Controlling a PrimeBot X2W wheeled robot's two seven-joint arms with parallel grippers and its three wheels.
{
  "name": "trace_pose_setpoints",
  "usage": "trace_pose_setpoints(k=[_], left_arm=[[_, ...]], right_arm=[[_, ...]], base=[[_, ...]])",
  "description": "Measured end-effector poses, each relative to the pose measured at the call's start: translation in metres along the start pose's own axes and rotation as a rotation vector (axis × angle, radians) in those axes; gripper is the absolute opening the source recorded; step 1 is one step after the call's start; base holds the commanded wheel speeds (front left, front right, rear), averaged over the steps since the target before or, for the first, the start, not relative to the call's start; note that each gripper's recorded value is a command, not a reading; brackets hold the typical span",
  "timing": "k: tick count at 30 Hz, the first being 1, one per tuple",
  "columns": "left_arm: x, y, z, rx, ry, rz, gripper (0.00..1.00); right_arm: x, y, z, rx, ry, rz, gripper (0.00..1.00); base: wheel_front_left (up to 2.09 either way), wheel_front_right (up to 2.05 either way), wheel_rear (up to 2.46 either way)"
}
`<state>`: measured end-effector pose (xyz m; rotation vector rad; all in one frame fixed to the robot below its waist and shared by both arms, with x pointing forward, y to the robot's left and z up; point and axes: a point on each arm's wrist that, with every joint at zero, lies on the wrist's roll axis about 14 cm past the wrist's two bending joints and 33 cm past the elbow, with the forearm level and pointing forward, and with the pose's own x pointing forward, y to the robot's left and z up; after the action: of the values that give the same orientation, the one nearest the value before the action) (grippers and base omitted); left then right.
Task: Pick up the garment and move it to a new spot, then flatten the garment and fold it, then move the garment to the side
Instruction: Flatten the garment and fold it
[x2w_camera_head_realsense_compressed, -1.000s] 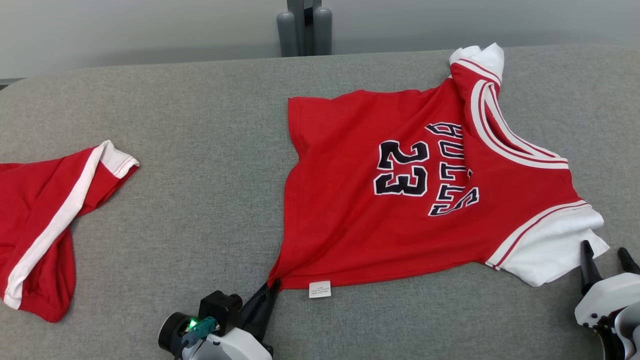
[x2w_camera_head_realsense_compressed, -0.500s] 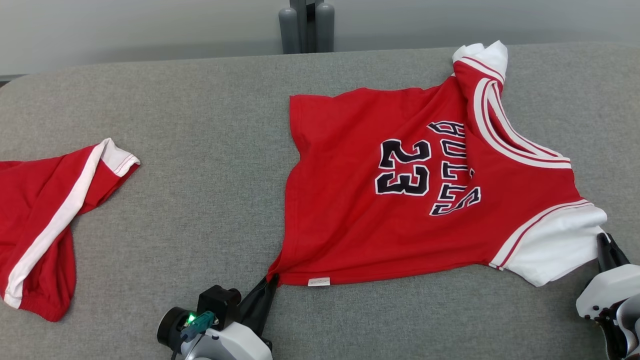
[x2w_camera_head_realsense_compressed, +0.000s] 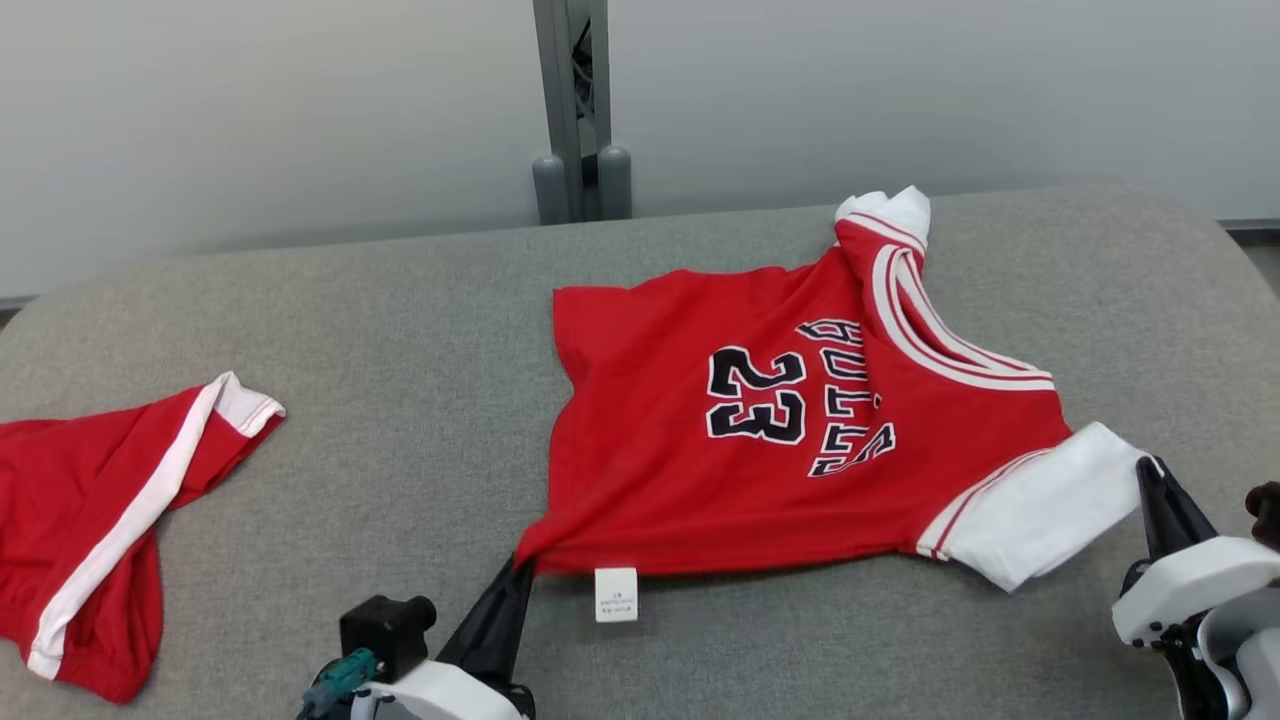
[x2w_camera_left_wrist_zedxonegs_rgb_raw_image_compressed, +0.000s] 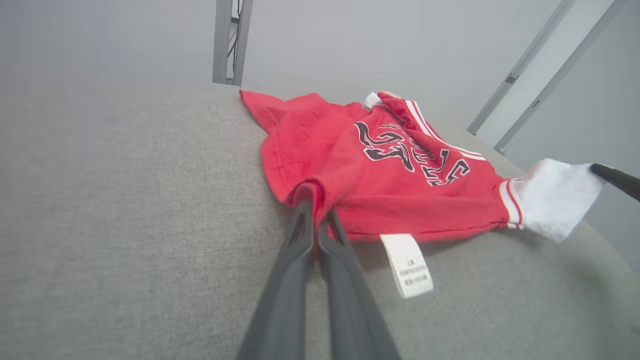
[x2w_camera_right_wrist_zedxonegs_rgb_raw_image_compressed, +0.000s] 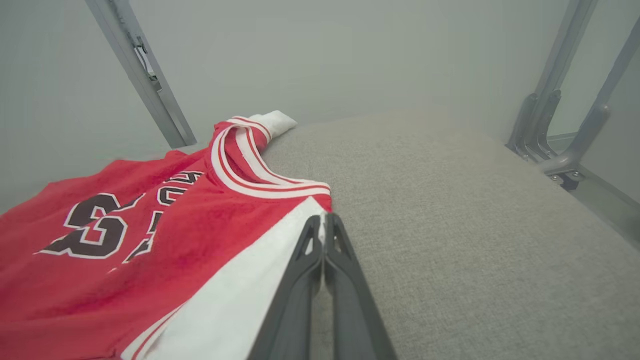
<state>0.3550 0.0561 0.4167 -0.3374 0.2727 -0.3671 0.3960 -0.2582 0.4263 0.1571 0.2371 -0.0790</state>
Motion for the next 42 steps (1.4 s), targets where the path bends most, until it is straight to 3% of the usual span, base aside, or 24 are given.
trace_pose_setpoints(k=[5,13,18,25,34,42], left_arm=[[0.002,-0.011,0.04,-0.087,-0.13,-0.022,0.0],[0.019,-0.054,0.133,-0.201,-0.361,-0.168,0.0],[0.024,-0.054,0.204,-0.239,-0.526,-0.19,0.0],[0.027,-0.054,0.274,-0.248,-0.667,-0.182,0.0],[0.037,-0.056,0.281,-0.231,-0.642,-0.136,0.0],[0.07,-0.048,0.287,-0.169,-0.553,-0.106,0.0]], right_arm=[[-0.005,0.01,0.055,0.042,-0.128,0.065,0.0],[-0.013,0.023,0.169,0.141,-0.378,0.16,0.0],[-0.02,0.031,0.237,0.188,-0.517,0.198,0.0],[-0.028,0.046,0.299,0.162,-0.616,0.221,0.0],[-0.028,0.067,0.324,0.086,-0.65,0.239,0.0],[0.004,0.07,0.329,0.058,-0.622,0.201,0.0]], base=[[0.0,0.0,0.0],[0.0,0.0,0.0],[0.0,0.0,0.0],[0.0,0.0,0.0],[0.0,0.0,0.0],[0.0,0.0,0.0]])
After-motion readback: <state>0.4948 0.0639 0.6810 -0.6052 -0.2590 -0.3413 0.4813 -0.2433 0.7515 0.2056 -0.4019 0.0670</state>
